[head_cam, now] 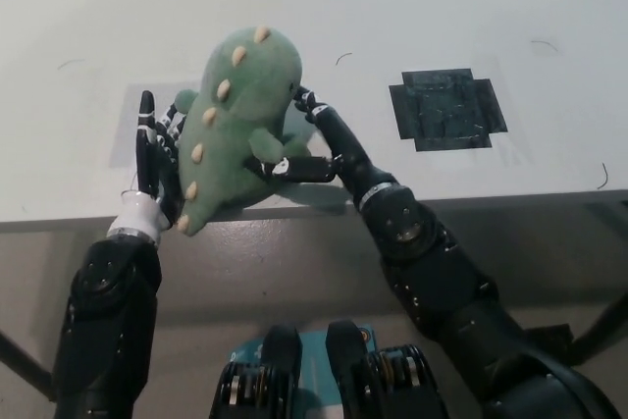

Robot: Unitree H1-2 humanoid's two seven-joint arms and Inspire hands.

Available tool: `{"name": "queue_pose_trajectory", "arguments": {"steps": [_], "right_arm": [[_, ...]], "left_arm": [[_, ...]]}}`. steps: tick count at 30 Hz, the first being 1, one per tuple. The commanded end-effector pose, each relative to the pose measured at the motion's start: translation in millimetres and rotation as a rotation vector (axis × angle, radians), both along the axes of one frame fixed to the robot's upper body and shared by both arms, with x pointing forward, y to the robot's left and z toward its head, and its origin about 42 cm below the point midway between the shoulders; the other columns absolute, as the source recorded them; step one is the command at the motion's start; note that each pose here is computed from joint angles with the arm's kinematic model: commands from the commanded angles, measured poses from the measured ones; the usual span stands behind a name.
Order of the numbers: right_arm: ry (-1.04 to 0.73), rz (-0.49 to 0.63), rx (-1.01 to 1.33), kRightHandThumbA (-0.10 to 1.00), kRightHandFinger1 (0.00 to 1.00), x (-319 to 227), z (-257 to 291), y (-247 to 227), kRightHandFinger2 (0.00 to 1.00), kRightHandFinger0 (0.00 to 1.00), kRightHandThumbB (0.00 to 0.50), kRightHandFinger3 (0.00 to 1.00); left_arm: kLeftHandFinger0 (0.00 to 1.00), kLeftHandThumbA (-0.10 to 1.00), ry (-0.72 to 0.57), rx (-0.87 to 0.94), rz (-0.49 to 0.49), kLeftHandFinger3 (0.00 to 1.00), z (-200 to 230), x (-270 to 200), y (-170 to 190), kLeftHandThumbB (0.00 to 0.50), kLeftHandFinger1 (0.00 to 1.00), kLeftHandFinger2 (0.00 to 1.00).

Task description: Use both hands to pick up a dinasour on the right side and move it to the left side

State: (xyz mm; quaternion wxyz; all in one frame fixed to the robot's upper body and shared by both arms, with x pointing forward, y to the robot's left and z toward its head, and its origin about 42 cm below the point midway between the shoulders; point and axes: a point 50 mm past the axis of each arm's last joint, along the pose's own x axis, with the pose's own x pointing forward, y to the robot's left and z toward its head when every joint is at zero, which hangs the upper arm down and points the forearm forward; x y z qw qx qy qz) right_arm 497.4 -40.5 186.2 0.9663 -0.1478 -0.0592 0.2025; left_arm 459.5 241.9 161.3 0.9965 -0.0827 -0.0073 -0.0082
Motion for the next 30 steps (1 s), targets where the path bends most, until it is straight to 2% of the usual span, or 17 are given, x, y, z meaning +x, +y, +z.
{"name": "queue_pose_trajectory", "arguments": {"steps": [1, 3, 6, 15, 20, 21, 23, 24, 26, 27, 30], "right_arm": [[-0.093, 0.057, 0.024, 1.00, 1.00, 0.5, 26.1, 0.7, 1.00, 1.00, 0.156, 1.00], [-0.112, 0.068, 0.032, 1.00, 1.00, -2.2, 26.7, -8.7, 1.00, 1.00, 0.171, 1.00], [-0.131, 0.079, 0.044, 1.00, 1.00, -4.8, 29.4, -14.5, 1.00, 1.00, 0.185, 1.00], [-0.166, 0.096, 0.020, 1.00, 1.00, -22.4, 28.9, -51.9, 1.00, 1.00, 0.204, 1.00], [-0.170, 0.094, -0.001, 1.00, 1.00, -24.5, 26.1, -62.1, 1.00, 1.00, 0.248, 1.00], [-0.167, 0.091, -0.003, 1.00, 1.00, -25.2, 28.8, -66.1, 1.00, 1.00, 0.244, 1.00], [-0.189, 0.097, 0.009, 1.00, 1.00, -26.8, 32.9, -71.5, 1.00, 1.00, 0.183, 1.00], [-0.201, 0.096, 0.015, 1.00, 1.00, -26.0, 34.9, -74.7, 1.00, 1.00, 0.169, 1.00], [-0.205, 0.096, 0.017, 1.00, 1.00, -25.8, 35.8, -76.0, 1.00, 1.00, 0.165, 1.00], [-0.213, 0.092, 0.037, 1.00, 1.00, -33.5, 34.1, -83.8, 1.00, 1.00, 0.149, 1.00], [-0.231, 0.065, 0.066, 1.00, 1.00, -49.5, 28.4, -106.7, 1.00, 1.00, 0.159, 1.00]], "left_arm": [[1.00, 1.00, -0.036, 0.018, -0.039, 1.00, 6.8, -3.0, 13.9, 0.327, 1.00, 1.00], [1.00, 1.00, -0.037, 0.034, -0.050, 1.00, 4.8, -10.8, 19.4, 0.302, 1.00, 1.00], [1.00, 1.00, -0.044, 0.053, -0.055, 1.00, 3.4, -16.0, 28.4, 0.298, 1.00, 1.00], [1.00, 1.00, -0.059, 0.107, -0.094, 1.00, -7.6, -43.6, 48.8, 0.332, 1.00, 1.00], [1.00, 1.00, -0.081, 0.121, -0.103, 1.00, -6.9, -57.2, 58.8, 0.337, 1.00, 1.00], [1.00, 1.00, -0.099, 0.135, -0.111, 1.00, -3.0, -60.7, 60.5, 0.366, 1.00, 1.00], [1.00, 1.00, -0.126, 0.135, -0.125, 1.00, 1.5, -64.1, 63.2, 0.382, 1.00, 1.00], [1.00, 1.00, -0.131, 0.142, -0.127, 1.00, 4.5, -64.1, 64.1, 0.398, 1.00, 1.00], [1.00, 1.00, -0.132, 0.145, -0.127, 1.00, 5.8, -64.2, 64.5, 0.404, 1.00, 1.00], [1.00, 1.00, -0.136, 0.172, -0.095, 1.00, 4.9, -74.0, 66.6, 0.411, 1.00, 1.00], [1.00, 1.00, -0.131, 0.175, -0.077, 1.00, -6.3, -89.0, 56.6, 0.421, 1.00, 1.00]]}}
